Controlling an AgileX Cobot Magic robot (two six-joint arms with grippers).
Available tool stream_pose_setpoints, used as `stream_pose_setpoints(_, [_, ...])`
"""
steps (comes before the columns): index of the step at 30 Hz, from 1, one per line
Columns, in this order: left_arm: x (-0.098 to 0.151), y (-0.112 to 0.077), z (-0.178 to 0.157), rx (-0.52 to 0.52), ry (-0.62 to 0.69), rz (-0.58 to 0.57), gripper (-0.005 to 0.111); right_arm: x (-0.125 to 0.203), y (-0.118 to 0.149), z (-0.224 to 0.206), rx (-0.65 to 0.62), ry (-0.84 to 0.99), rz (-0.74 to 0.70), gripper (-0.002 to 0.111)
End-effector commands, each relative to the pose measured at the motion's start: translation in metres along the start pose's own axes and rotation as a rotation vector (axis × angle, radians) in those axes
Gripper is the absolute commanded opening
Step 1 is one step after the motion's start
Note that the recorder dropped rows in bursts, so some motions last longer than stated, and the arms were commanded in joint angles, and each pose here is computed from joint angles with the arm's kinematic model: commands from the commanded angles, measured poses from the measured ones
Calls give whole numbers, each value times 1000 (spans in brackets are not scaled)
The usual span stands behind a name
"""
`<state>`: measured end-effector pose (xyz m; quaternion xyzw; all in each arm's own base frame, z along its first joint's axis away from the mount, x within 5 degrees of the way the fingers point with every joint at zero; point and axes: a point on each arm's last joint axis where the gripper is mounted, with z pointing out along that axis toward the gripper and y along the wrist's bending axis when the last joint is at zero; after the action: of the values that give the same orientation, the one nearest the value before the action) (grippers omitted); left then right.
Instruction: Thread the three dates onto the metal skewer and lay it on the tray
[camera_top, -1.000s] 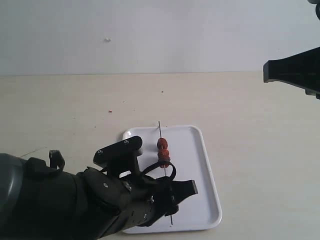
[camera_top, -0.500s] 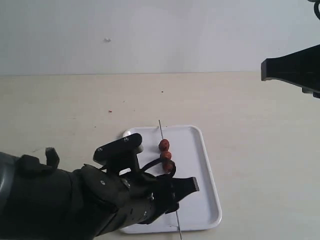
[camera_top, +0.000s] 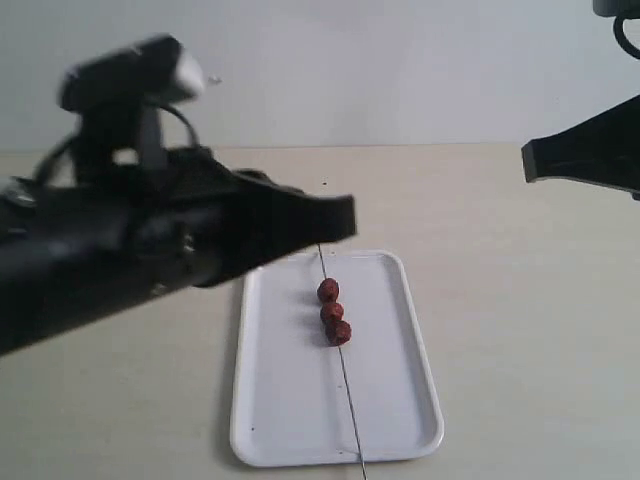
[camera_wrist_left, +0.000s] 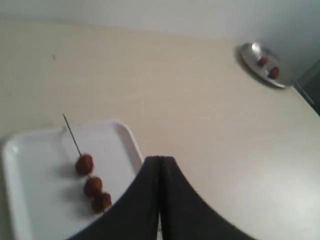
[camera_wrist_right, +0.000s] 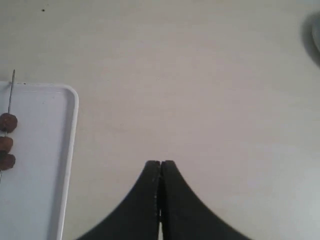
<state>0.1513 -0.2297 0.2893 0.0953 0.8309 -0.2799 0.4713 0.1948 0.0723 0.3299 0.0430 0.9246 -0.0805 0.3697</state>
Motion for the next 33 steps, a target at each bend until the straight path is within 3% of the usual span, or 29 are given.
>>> stream_pose_setpoints(1, [-17,27,-59,-109,-160,106,0,2,-3,-2,-3,-4,-35,0])
stream_pose_setpoints(4, [-15,49,-92,-162,-216,125,0,11,-9,-2,5,-22,-15,0])
stream_pose_setpoints(7, [-5,69,-117,-116,-249,101,0,28,-18,0,-14,-59,11,0])
stream_pose_setpoints(14, [9,100,-137,-80,-290,65,0,72,-35,-1,-116,-100,48,0])
stream_pose_setpoints(18, [8,101,-140,-80,-299,90,0,75,-38,-7,-156,-104,103,0])
stream_pose_setpoints(33, [0,99,-144,-76,-318,86,0,75,-38,-7,-156,-104,101,0])
